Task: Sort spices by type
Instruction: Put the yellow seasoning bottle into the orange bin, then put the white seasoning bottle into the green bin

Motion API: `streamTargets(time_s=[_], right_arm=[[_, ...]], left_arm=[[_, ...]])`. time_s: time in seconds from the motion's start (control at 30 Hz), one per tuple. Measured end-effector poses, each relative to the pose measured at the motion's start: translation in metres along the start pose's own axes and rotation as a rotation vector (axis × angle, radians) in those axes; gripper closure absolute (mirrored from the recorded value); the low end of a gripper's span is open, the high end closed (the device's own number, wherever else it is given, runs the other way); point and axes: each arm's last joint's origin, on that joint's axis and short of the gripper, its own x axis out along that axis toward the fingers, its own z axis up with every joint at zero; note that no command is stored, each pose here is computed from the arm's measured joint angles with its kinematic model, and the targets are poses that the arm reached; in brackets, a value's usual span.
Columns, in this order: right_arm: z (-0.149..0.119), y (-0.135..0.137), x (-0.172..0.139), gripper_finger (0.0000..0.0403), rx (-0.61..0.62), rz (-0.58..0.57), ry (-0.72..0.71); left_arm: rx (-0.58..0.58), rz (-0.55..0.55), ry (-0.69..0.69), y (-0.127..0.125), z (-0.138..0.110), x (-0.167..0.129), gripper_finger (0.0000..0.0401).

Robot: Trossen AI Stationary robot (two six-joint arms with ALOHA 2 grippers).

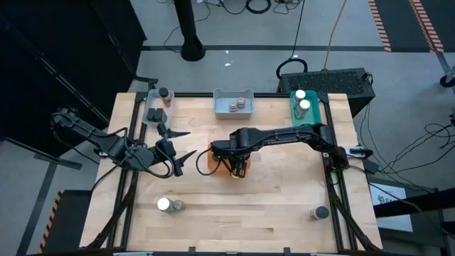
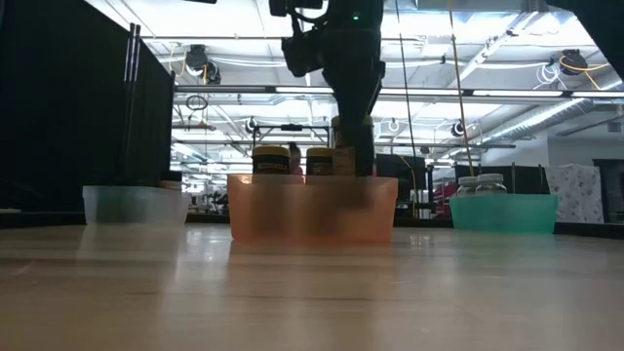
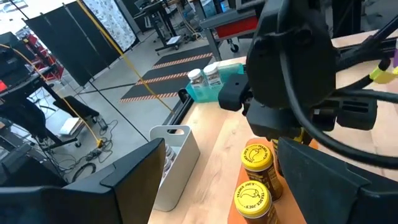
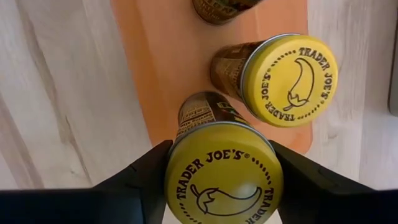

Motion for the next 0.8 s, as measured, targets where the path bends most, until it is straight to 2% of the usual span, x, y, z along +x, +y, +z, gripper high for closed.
streamTargets(time_s=[0.33, 0.57, 0.8], right_arm=[[0.003, -0.001, 0.0, 0.0146, 0.012, 0.015, -0.026], [0.004, -0.003, -0.003, 0.0138, 0.021, 0.036, -0.041], [-0.008, -0.012, -0.041, 0.0138, 0.074, 0.05, -0.129]], left_arm=[[0.001, 0.0, 0.003, 0.0, 0.0, 0.0, 0.0086], [0.001, -0.001, 0.003, 0.0, 0.0, 0.0, 0.0086], [0.003, -0.001, 0.004, 0.0, -0.001, 0.0, 0.0086]])
